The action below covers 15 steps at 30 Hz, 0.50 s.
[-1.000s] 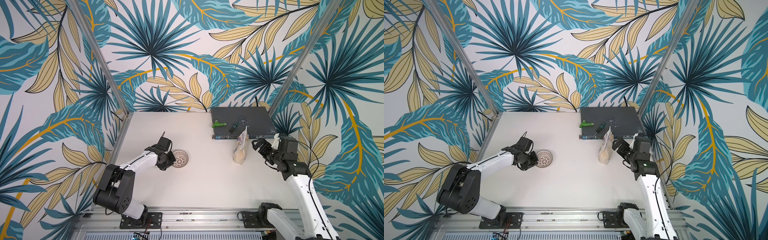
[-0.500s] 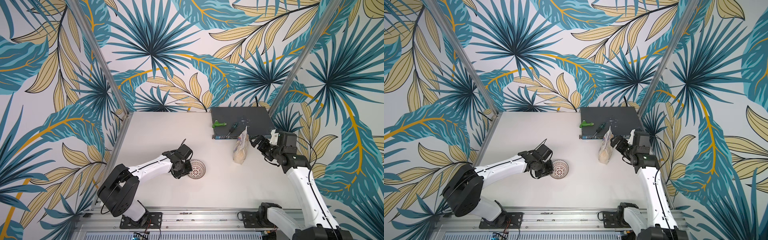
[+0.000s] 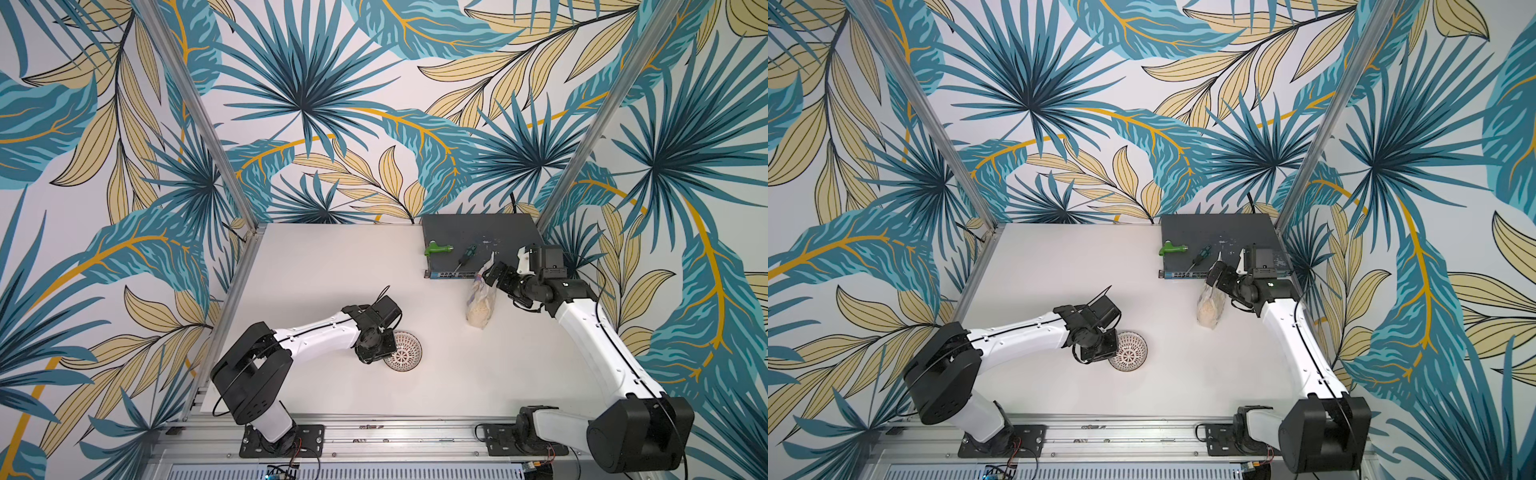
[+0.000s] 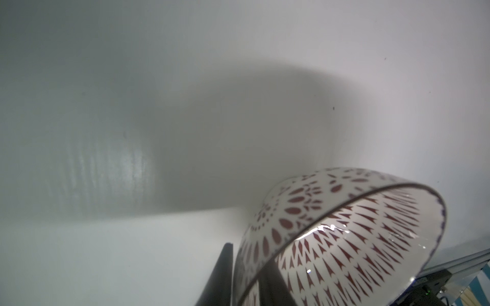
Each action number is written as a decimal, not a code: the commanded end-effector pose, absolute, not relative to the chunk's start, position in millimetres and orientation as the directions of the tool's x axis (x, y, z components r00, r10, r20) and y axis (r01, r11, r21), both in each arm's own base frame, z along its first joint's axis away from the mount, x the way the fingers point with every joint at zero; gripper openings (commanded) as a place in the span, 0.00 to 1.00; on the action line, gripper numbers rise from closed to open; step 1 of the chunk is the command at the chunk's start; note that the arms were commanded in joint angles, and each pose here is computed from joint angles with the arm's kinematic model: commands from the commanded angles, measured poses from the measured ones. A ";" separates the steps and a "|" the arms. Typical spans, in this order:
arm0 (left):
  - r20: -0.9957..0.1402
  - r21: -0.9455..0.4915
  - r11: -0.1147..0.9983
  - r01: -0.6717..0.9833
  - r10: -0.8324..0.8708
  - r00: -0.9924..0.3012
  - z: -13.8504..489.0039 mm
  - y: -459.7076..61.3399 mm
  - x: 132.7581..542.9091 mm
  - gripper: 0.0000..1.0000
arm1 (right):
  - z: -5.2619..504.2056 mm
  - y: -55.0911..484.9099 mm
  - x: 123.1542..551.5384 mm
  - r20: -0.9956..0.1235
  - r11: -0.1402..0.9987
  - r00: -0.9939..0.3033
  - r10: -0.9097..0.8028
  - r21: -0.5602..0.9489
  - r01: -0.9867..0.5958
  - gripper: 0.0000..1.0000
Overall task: Pour the oats into the breakfast bowl
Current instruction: Move the bowl to the center of the board.
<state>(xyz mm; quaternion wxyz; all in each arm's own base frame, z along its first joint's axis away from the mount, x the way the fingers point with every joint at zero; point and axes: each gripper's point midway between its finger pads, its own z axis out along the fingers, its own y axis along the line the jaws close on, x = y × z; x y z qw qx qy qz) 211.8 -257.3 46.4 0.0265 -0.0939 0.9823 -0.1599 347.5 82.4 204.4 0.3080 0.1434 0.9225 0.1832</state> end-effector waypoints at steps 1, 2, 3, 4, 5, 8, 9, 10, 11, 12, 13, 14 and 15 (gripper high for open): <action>-0.036 -0.307 0.937 -0.169 -0.189 -0.981 54.6 -254.4 210.9 0.36 | 200.4 77.5 355.3 -0.539 0.926 -0.774 0.333 0.342 0.160 0.94; -0.041 -0.305 0.937 -0.168 -0.189 -0.981 56.6 -252.3 210.0 0.39 | 199.8 78.9 357.3 -0.541 0.932 -0.778 0.320 0.327 0.157 0.91; -0.048 -0.309 0.937 -0.165 -0.189 -0.981 59.9 -251.1 209.4 0.41 | 200.2 80.7 359.5 -0.544 0.937 -0.780 0.311 0.315 0.153 0.90; -0.053 -0.310 0.936 -0.165 -0.191 -0.980 63.1 -249.5 208.8 0.45 | 200.1 82.8 361.1 -0.546 0.941 -0.782 0.299 0.304 0.148 0.87; -0.062 -0.309 0.937 -0.163 -0.190 -0.980 67.3 -247.7 208.8 0.49 | 199.8 85.5 362.4 -0.549 0.946 -0.786 0.285 0.292 0.140 0.85; -0.100 -0.301 0.940 -0.159 -0.197 -0.975 84.4 -238.7 209.3 0.61 | 201.1 91.8 364.9 -0.559 0.959 -0.790 0.251 0.256 0.124 0.74; -0.118 -0.301 0.940 -0.157 -0.200 -0.973 91.4 -235.9 209.8 0.67 | 200.6 94.0 364.5 -0.560 0.963 -0.794 0.238 0.242 0.118 0.70; -0.137 -0.305 0.939 -0.157 -0.206 -0.969 98.8 -233.1 210.7 0.72 | 200.7 96.1 364.0 -0.561 0.967 -0.797 0.225 0.231 0.111 0.64; -0.156 -0.311 0.937 -0.156 -0.212 -0.965 106.3 -230.5 211.8 0.76 | 201.1 96.9 363.7 -0.563 0.970 -0.798 0.215 0.219 0.107 0.59; -0.177 -0.320 0.935 -0.153 -0.217 -0.960 113.4 -228.9 213.1 0.78 | 201.2 98.6 362.6 -0.564 0.973 -0.800 0.204 0.209 0.100 0.54; -0.197 -0.331 0.931 -0.151 -0.224 -0.954 120.9 -227.6 214.7 0.80 | 200.8 99.6 361.2 -0.565 0.975 -0.802 0.195 0.202 0.095 0.48; -0.218 -0.341 0.928 -0.149 -0.233 -0.948 127.9 -226.1 216.9 0.81 | 200.8 101.3 359.9 -0.564 0.976 -0.804 0.187 0.198 0.088 0.43; -0.234 -0.351 0.924 -0.148 -0.240 -0.942 133.8 -225.5 218.7 0.82 | 200.8 103.1 358.6 -0.564 0.977 -0.806 0.179 0.196 0.081 0.39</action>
